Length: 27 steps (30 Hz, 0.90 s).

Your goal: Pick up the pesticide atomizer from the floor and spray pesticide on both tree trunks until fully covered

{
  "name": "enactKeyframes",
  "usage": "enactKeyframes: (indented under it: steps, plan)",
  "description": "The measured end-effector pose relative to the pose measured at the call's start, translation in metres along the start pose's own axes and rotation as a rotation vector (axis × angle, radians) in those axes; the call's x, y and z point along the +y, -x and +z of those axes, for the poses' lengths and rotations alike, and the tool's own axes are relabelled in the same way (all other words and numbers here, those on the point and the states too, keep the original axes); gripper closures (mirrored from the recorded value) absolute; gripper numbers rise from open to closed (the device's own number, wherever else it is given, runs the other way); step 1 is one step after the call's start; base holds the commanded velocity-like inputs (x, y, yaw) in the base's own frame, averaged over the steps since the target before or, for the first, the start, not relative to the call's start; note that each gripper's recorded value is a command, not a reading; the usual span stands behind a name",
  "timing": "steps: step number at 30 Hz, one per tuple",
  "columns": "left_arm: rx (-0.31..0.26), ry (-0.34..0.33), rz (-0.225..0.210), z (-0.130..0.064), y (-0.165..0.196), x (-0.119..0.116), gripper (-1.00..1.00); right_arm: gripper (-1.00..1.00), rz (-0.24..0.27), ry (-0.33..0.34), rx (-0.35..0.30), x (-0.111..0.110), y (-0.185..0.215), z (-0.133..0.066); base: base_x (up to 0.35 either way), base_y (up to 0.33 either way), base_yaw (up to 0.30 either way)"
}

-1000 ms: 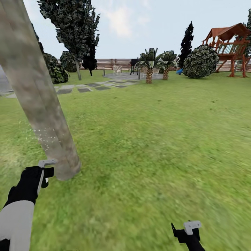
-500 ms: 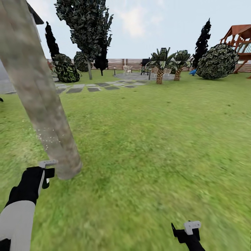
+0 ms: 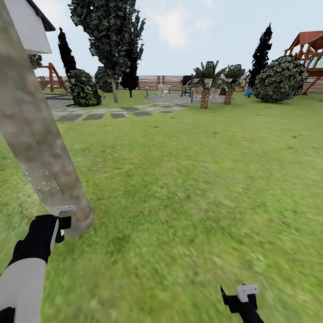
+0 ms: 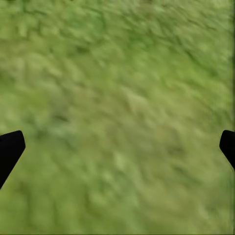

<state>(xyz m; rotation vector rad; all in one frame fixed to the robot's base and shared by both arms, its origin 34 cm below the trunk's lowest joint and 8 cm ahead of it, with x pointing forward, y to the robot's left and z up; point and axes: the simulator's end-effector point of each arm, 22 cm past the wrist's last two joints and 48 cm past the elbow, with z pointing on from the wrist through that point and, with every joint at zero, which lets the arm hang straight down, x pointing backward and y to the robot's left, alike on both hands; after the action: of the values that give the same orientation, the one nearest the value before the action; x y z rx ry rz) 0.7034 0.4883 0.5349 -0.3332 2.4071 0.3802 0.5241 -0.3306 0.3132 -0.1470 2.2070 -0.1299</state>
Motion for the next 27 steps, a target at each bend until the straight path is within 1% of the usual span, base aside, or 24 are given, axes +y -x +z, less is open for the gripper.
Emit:
enactKeyframes:
  steps: [19, 22, 27]
  plan:
    - [0.0, 0.001, 0.001, 0.0, -0.0001, -0.0004, 1.0, -1.0, 0.0, 0.0, 0.0, 0.0001, 0.0, 0.0, 0.169, -0.244, 0.271]
    - [0.0, 0.0, 0.002, 0.0001, -0.0004, -0.0012, 1.0, -1.0, 0.0, 0.0, 0.0, 0.0, 0.0, 0.0, 0.168, -0.244, 0.106]
    - [0.001, 0.0, 0.003, 0.0002, -0.0005, -0.0012, 1.0, -1.0, 0.0, 0.0, 0.0, 0.0, 0.0, 0.0, 0.168, -0.244, 0.012]
